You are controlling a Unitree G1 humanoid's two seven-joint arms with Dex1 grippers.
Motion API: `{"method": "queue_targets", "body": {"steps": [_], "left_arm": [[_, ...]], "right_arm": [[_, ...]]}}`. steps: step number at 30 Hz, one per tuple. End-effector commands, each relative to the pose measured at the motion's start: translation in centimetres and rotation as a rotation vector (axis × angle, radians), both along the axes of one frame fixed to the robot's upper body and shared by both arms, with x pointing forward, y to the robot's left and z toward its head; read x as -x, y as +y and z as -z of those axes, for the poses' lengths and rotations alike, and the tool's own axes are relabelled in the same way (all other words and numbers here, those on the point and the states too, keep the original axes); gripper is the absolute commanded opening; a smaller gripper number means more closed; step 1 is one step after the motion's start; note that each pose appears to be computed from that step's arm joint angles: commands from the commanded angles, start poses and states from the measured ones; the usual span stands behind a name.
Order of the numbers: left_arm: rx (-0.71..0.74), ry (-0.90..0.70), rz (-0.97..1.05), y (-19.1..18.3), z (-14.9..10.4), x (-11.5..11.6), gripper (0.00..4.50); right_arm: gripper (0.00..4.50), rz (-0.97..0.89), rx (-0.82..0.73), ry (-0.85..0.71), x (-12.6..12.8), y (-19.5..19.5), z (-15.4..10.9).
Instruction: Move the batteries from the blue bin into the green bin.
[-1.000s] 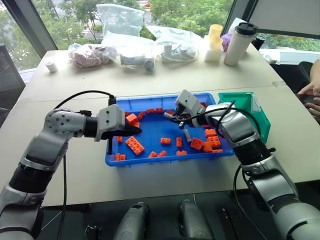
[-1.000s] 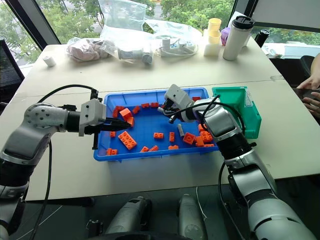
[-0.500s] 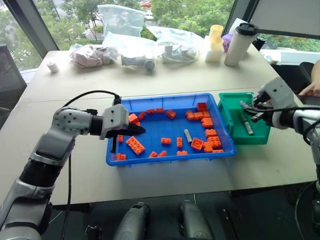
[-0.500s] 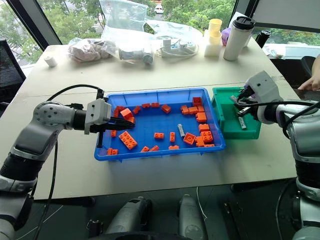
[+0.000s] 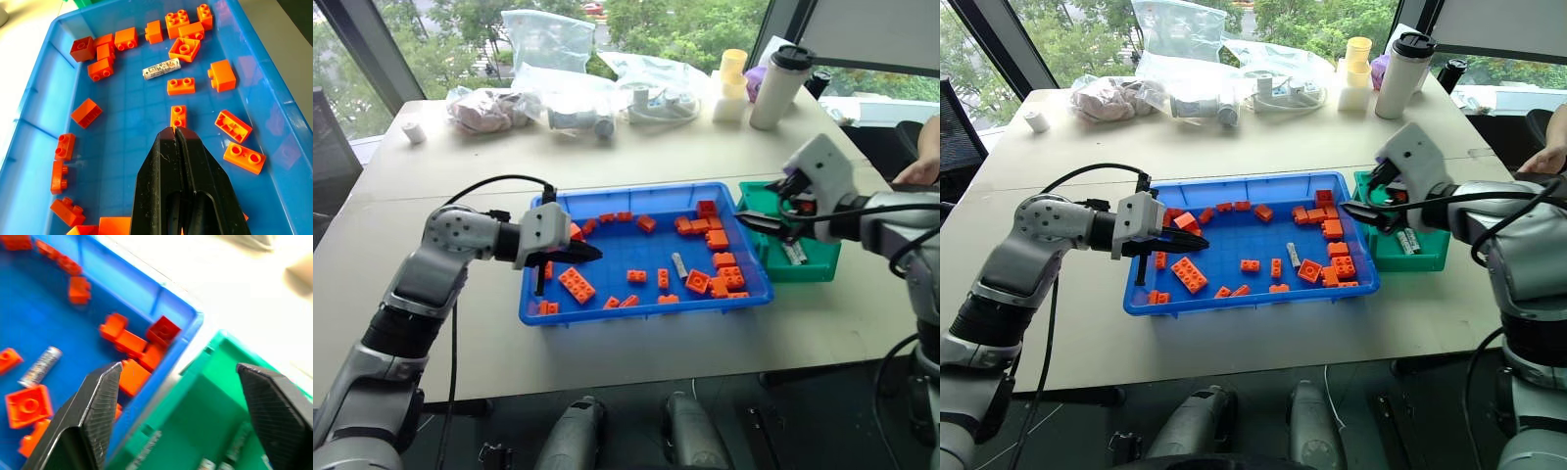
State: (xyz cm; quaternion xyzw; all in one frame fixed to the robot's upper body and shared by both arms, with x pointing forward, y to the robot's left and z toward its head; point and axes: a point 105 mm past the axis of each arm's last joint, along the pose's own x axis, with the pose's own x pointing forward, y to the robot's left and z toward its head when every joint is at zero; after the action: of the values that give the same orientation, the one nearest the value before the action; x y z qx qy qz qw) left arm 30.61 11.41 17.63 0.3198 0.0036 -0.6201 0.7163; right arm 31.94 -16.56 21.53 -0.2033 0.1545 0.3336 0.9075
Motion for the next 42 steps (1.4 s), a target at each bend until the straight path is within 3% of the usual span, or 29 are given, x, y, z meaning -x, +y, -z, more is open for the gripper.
{"method": "queue_targets", "body": {"steps": [1, 4, 11, 17, 19, 21, 26, 31, 34, 36, 42], "left_arm": [[0.009, -0.048, 0.004, 0.0, -1.1, 0.1, 0.00], [0.010, -0.050, -0.003, 0.0, -1.2, 0.2, 0.00], [0.013, -0.051, -0.012, 0.0, -1.1, 0.7, 0.00], [0.009, -0.052, -0.025, 0.1, -1.0, 0.9, 0.00], [0.005, -0.054, -0.029, 0.1, -0.9, 0.9, 0.00], [0.003, -0.053, -0.029, 0.1, -0.8, 0.9, 0.00], [0.000, -0.058, -0.025, 0.1, -0.8, 0.9, 0.00], [-0.004, -0.062, -0.015, -0.1, -0.8, 0.9, 0.00], [-0.005, -0.063, -0.008, -0.1, -0.8, 0.9, 0.00], [-0.007, -0.067, 0.000, -0.2, -0.8, 0.9, 0.00], [-0.038, -0.105, 0.025, -0.3, -0.6, 0.4, 0.00]], "right_arm": [[3.84, -0.082, -0.013, 0.052, 0.5, 3.5, 1.9], [3.84, -0.079, -0.002, 0.107, 0.1, 5.0, 4.4], [3.84, 0.040, 0.064, 0.187, -1.7, 4.6, 8.3], [3.84, 0.025, 0.070, 0.222, -1.2, 5.1, 9.4], [3.34, 0.016, 0.076, 0.224, -1.0, 5.3, 9.6], [2.54, 0.008, 0.076, 0.216, -1.0, 5.5, 9.5], [0.05, 0.003, 0.081, 0.192, -1.1, 5.5, 8.7], [0.05, 0.076, 0.027, 0.038, -2.5, 3.7, 3.2], [0.05, 0.230, -0.005, -0.091, -3.7, -0.8, -1.7], [0.05, 0.337, 0.015, -0.141, -3.8, -4.3, -3.6], [0.05, 0.498, 0.133, -0.114, -2.7, -10.5, -2.8]]}}
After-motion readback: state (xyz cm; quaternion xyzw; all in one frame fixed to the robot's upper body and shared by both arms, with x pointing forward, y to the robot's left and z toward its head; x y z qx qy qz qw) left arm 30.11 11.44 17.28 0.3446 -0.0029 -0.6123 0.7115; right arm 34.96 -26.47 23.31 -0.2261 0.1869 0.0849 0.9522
